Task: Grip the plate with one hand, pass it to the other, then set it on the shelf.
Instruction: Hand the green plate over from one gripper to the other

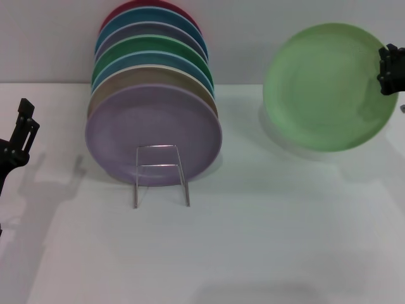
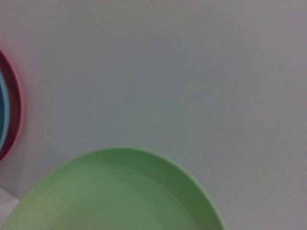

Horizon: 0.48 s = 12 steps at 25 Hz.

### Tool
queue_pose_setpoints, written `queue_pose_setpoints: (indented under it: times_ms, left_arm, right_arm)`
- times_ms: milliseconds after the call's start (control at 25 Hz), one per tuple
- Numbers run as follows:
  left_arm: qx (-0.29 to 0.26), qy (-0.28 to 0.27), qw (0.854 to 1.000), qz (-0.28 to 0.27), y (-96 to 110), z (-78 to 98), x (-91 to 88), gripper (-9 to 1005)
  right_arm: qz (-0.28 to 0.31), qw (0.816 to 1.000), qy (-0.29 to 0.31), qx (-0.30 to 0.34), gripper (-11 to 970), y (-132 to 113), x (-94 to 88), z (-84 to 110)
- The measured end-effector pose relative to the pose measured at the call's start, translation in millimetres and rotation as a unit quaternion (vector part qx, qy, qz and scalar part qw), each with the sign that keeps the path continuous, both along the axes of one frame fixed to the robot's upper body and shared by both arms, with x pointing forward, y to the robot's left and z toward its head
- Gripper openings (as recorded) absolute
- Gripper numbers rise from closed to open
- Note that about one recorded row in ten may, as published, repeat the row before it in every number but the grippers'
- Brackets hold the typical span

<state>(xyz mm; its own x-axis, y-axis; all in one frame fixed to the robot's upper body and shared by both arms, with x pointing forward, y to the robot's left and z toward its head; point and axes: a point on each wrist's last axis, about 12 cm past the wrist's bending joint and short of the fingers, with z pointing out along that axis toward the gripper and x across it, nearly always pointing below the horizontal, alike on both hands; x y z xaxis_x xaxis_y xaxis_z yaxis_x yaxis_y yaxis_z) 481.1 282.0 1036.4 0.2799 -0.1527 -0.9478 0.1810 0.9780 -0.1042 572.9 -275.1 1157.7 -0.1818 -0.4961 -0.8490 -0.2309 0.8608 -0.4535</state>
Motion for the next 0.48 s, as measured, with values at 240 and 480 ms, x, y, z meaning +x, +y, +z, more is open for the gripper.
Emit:
queue_pose_setpoints:
  times_ms: [240, 480]
  left_arm:
    - [-0.001, -0.003, 1.000, 0.000, 0, 0.3, -1.2, 781]
    - [-0.001, -0.003, 1.000, 0.003, 1, 0.4, -1.5, 781]
  right_arm:
    - [-0.012, 0.998, -0.069, -0.001, 21, 6, -7.7, -27.1]
    - [-0.017, 0.992, -0.127, -0.001, 22, 12, -21.5, -43.2]
